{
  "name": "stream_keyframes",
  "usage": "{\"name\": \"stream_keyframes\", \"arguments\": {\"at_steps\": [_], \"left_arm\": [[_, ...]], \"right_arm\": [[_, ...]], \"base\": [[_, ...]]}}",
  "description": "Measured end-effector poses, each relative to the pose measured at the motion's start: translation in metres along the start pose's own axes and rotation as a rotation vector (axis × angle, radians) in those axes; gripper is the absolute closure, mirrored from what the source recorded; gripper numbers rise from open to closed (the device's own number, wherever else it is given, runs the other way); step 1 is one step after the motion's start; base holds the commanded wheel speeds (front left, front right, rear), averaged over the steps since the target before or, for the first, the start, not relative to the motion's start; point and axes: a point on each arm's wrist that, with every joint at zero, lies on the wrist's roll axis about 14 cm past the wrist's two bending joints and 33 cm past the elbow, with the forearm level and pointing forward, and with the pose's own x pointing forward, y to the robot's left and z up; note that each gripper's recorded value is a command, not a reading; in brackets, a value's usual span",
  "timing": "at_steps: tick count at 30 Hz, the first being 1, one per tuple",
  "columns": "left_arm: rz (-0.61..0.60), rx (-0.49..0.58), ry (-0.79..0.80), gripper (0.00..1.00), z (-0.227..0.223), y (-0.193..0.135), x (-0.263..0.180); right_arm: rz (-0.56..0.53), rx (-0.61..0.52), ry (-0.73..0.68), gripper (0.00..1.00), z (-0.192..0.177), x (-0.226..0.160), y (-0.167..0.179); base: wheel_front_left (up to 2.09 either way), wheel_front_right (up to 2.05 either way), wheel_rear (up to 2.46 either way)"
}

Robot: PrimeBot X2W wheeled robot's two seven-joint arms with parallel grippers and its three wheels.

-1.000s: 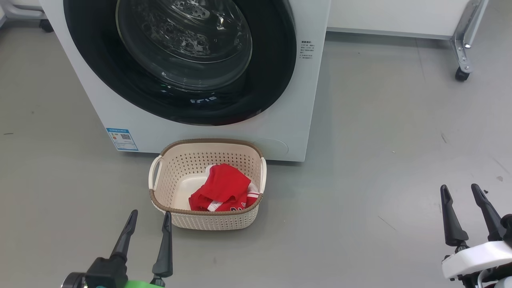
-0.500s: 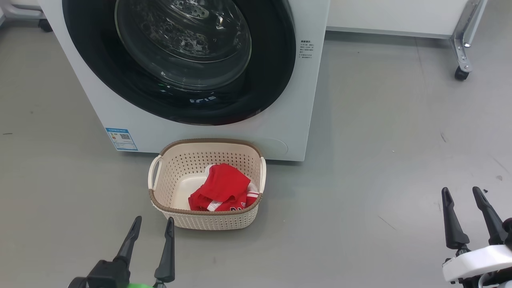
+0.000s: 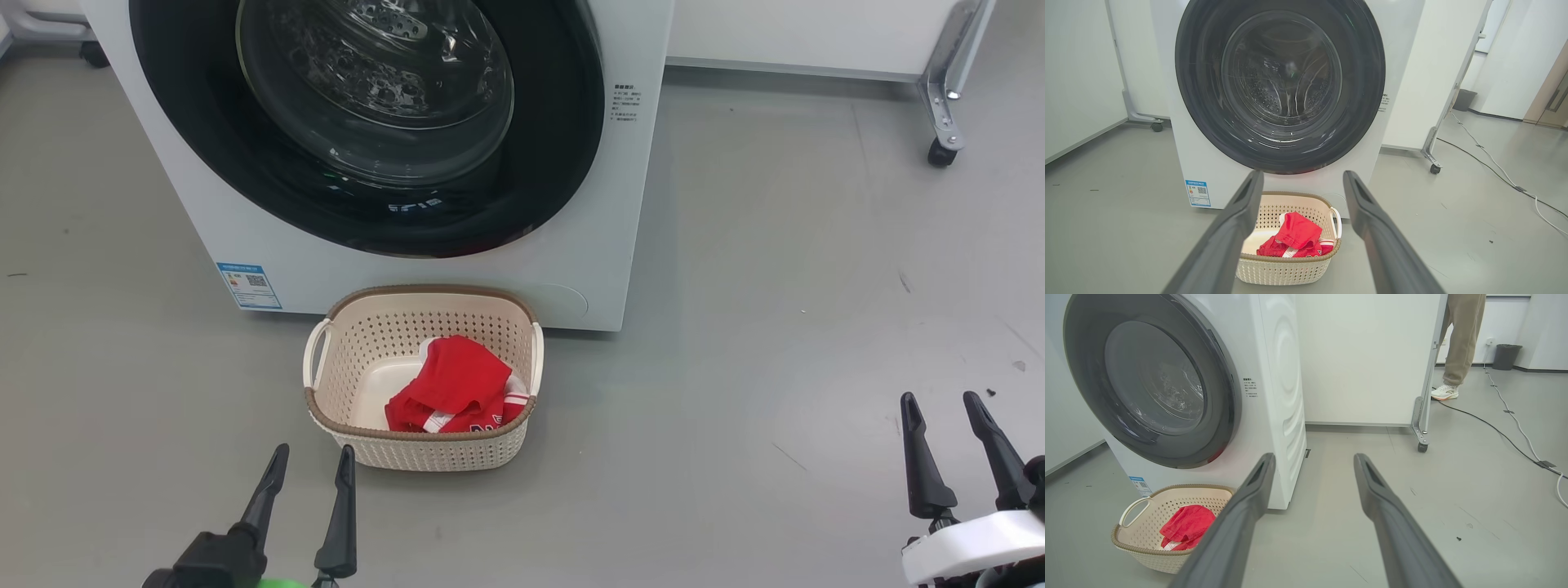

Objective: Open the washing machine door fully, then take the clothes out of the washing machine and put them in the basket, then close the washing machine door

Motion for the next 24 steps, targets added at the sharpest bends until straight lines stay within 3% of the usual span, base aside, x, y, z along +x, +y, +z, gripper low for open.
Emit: {"name": "stream_keyframes", "arguments": {"at_steps": [7,8,14,24], "left_arm": [[0.003,-0.019,0.009,0.00,-0.003,0.001,-0.001],[0.004,-0.022,0.008,1.00,-0.003,0.001,-0.001],[0.019,-0.024,0.069,1.00,-0.022,0.004,-0.007],[0.032,-0.098,0.077,1.00,-0.024,0.005,-0.009]], "right_arm": [[0.006,-0.003,-0.007,0.00,0.002,0.000,0.001],[0.006,-0.004,-0.008,1.00,0.002,0.000,0.002],[-0.013,0.049,0.064,1.00,-0.026,-0.009,0.010],[-0.048,0.122,0.089,1.00,-0.031,-0.012,0.004]], "base": [[0.00,0.00,0.00],[0.00,0.00,0.00],[0.00,0.00,0.00],[0.00,0.00,0.00]]}}
